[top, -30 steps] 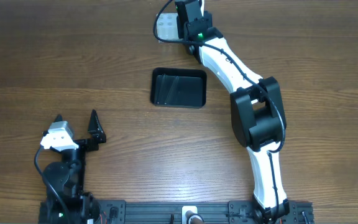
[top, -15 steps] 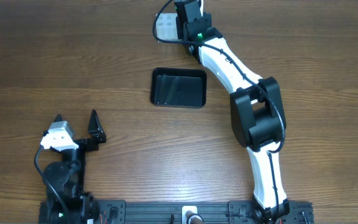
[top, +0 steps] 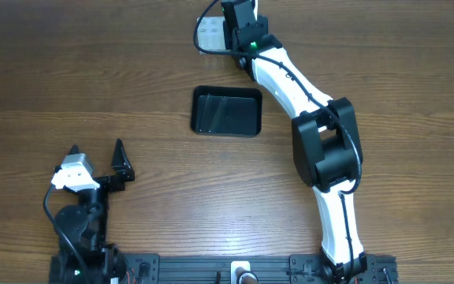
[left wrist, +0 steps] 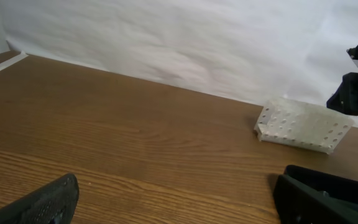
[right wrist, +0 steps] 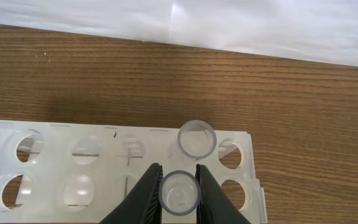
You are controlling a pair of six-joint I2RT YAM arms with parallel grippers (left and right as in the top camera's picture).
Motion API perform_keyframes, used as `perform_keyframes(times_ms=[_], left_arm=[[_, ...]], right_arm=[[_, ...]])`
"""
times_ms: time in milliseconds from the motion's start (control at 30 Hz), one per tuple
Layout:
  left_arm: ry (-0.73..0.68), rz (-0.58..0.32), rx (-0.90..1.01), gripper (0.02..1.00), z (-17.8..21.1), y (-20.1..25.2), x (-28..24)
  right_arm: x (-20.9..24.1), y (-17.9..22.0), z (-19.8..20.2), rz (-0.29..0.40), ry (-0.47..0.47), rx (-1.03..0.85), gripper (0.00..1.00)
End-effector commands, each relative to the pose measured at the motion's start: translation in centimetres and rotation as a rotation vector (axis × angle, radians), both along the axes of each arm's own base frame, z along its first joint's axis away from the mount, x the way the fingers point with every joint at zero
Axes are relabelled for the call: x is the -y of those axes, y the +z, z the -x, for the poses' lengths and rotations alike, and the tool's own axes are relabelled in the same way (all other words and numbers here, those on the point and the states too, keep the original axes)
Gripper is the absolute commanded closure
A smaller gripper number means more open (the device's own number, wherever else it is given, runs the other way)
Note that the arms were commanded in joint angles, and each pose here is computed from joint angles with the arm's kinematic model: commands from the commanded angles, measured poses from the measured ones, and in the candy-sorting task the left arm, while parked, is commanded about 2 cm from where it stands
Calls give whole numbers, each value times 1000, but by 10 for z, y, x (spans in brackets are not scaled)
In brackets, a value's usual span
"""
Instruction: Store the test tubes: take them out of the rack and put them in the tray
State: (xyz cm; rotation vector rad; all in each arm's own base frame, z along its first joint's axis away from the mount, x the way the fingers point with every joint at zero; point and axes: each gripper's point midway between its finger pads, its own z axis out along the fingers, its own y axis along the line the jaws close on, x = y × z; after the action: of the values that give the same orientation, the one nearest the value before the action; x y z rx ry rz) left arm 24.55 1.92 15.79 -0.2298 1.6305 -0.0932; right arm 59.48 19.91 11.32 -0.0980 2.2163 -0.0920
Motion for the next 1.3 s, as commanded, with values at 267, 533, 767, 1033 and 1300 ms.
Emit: perform_keyframes(times_ms=[267,533,767,1033,1300], left_arm=[[-8,-14,0,20,0,-1,1],[-8,-14,1,20,0,-1,1],[-8,-14,1,20,0,-1,1],[-8,-14,1,20,0,-1,1],[-8,-14,1,20,0,-1,1]], right_arm=[[-10,93,6,-79,19,144,844],[-12,151,21,-108,39,226,858],[-14,177,48,-128,46,203,862],[-21,146,100,-246,22,-56,873],[-19,99,152,-256,-15,-348,908]])
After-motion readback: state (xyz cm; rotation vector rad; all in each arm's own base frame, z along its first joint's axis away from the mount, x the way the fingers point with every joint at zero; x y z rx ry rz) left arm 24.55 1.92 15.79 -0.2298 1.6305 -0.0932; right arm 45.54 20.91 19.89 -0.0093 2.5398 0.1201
